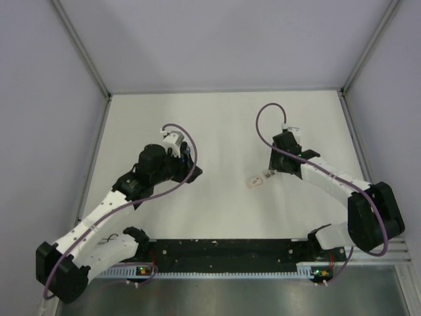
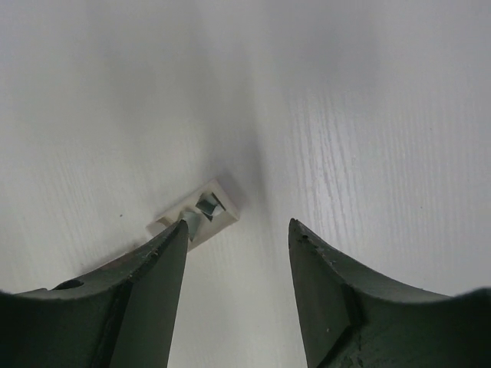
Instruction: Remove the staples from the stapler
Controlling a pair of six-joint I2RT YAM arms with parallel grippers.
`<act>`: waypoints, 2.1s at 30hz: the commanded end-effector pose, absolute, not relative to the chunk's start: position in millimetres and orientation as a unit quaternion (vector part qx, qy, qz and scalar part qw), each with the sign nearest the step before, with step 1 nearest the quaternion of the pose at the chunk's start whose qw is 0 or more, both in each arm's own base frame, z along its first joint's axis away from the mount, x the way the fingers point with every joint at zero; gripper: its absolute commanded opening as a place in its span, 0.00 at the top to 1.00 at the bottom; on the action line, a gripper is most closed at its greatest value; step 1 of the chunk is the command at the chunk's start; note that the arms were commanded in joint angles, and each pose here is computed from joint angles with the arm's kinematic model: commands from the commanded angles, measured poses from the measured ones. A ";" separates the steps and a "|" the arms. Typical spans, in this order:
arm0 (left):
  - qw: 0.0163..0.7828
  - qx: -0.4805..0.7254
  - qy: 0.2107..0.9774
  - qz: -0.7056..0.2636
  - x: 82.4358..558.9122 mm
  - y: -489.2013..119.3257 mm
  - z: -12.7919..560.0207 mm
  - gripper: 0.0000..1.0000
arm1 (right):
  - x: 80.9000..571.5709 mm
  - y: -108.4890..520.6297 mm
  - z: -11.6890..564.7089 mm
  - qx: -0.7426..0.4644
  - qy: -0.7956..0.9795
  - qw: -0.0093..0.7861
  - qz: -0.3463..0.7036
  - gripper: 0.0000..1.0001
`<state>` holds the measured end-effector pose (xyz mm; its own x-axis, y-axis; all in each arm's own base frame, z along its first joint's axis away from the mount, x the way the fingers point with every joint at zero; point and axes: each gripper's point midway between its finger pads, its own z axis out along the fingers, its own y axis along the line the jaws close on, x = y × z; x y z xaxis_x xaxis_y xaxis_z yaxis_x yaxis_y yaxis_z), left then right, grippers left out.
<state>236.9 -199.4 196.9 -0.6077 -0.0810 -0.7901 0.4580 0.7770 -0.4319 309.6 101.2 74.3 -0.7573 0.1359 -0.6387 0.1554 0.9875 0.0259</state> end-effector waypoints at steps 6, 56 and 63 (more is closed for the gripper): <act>0.369 0.131 0.856 -0.337 232.9 -247.3 158.0 0.45 | 311.1 81.7 86.4 0.076 0.927 0.365 0.037 0.51; 0.285 0.073 0.869 -0.399 272.0 -387.7 95.9 0.51 | 333.7 97.9 42.3 0.061 0.939 0.332 0.060 0.78; 0.282 0.074 0.869 -0.401 271.2 -389.1 93.8 0.51 | 333.1 101.6 43.6 0.057 0.939 0.332 0.072 0.82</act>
